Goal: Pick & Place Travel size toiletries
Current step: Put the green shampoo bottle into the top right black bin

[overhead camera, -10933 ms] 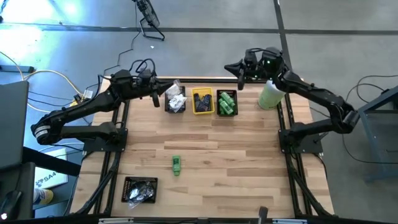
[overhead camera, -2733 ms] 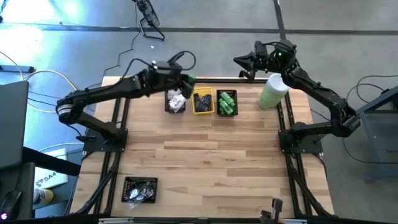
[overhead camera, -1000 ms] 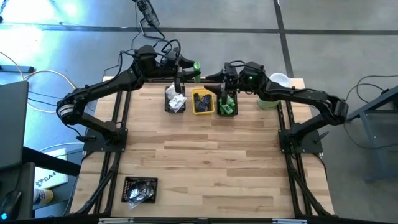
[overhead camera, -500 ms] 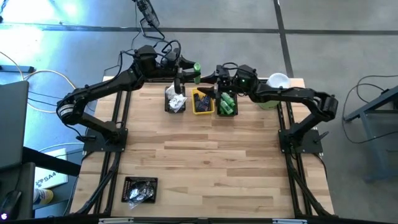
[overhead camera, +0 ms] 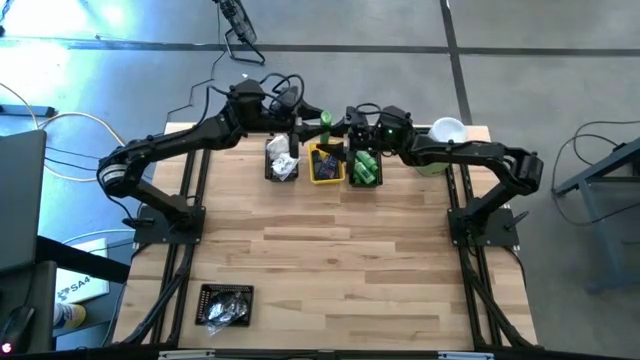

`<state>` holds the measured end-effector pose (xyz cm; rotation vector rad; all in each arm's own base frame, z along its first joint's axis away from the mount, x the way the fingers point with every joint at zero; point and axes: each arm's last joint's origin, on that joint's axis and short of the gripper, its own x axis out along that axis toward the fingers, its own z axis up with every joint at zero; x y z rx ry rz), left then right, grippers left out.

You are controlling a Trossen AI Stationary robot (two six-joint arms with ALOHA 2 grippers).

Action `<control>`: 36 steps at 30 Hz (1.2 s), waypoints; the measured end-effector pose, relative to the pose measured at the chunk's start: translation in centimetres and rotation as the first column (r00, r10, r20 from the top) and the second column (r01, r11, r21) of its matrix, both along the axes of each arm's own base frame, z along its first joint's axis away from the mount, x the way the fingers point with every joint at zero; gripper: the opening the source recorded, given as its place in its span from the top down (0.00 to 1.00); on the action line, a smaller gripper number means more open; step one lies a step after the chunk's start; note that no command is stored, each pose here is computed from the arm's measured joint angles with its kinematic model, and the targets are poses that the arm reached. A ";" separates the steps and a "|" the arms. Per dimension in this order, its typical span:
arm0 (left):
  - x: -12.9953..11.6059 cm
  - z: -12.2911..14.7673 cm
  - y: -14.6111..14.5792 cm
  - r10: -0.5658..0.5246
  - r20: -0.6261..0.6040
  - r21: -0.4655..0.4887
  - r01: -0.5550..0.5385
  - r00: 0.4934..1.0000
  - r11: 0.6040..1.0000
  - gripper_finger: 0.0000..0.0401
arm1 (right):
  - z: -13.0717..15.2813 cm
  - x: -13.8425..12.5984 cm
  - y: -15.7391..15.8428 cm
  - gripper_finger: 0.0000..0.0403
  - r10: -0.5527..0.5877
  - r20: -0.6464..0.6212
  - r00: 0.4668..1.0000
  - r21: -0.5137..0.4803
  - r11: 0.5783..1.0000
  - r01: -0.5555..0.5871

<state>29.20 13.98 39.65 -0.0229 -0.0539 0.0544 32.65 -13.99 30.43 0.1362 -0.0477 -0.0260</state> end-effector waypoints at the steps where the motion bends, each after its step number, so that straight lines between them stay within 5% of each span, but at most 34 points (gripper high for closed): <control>1: 0.0 0.1 0.0 0.000 0.003 0.001 0.000 1.000 1.000 0.57 | 0.0 0.0 0.0 0.46 0.000 0.000 1.000 0.000 1.000 0.000; 17: 0.0 0.1 0.0 0.003 0.002 -0.005 -0.003 1.000 1.000 0.57 | 0.0 0.0 0.0 0.76 0.017 -0.005 1.000 -0.024 1.000 -0.017; 36: -0.1 0.0 0.1 0.027 0.002 -0.007 -0.027 1.000 1.000 0.57 | 0.0 0.0 0.0 0.78 0.021 -0.005 1.000 -0.025 0.999 -0.021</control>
